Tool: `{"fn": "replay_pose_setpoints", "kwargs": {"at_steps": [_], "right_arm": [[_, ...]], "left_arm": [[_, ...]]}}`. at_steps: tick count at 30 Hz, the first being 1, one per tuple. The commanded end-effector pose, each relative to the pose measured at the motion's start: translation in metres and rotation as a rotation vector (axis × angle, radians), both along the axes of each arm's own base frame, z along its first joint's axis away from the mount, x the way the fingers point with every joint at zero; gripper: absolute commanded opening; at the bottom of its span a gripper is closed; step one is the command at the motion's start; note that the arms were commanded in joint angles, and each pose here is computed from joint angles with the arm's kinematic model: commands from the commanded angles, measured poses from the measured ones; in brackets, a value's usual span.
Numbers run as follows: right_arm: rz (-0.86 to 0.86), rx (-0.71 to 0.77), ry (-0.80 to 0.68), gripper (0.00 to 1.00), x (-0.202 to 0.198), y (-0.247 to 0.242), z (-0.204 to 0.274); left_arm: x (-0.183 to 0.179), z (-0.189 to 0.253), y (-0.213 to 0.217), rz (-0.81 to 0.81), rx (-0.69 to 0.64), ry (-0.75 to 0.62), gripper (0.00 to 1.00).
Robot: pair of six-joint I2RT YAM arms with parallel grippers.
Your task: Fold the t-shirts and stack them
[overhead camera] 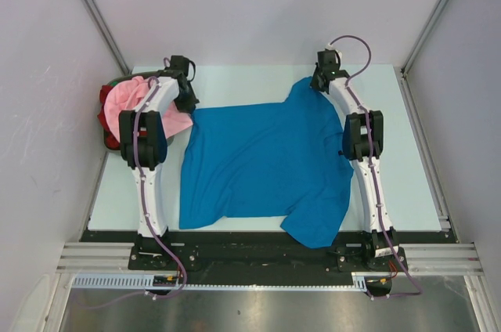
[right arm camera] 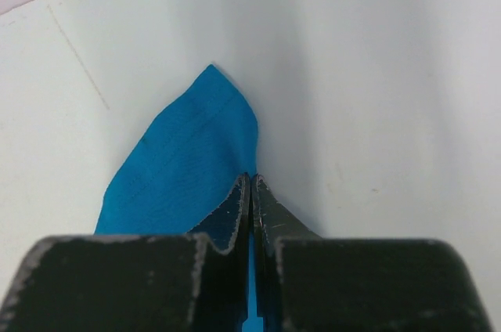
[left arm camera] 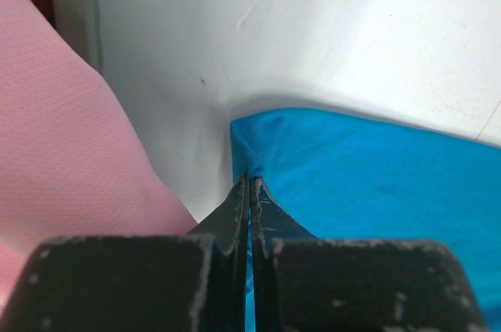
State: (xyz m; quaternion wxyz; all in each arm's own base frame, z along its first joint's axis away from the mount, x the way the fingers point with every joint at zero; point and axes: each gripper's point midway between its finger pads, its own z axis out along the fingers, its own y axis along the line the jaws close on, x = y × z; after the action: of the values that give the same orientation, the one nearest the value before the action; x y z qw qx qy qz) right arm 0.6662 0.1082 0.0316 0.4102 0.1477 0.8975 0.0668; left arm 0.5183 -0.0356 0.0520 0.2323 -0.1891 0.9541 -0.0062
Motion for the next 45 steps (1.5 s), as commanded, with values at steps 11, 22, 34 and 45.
{"fn": "replay_pose_setpoints", "kwargs": {"at_steps": [11,22,34,45], "right_arm": [[-0.182,-0.009,-0.051,0.0,0.005,-0.108,0.049],[-0.177,-0.049,-0.049,0.0,0.008,-0.11,0.047],[-0.139,-0.096,-0.134,0.0,0.024,-0.09,0.065],[-0.129,-0.101,-0.205,0.0,0.038,-0.075,0.07]], "left_arm": [[0.06,0.09,-0.017,-0.046,-0.156,-0.263,0.0],[0.087,0.072,0.001,-0.033,-0.169,-0.286,0.0],[0.107,0.049,0.026,0.017,-0.157,-0.301,0.0],[0.118,0.056,0.049,0.069,-0.16,-0.355,0.0]]}}
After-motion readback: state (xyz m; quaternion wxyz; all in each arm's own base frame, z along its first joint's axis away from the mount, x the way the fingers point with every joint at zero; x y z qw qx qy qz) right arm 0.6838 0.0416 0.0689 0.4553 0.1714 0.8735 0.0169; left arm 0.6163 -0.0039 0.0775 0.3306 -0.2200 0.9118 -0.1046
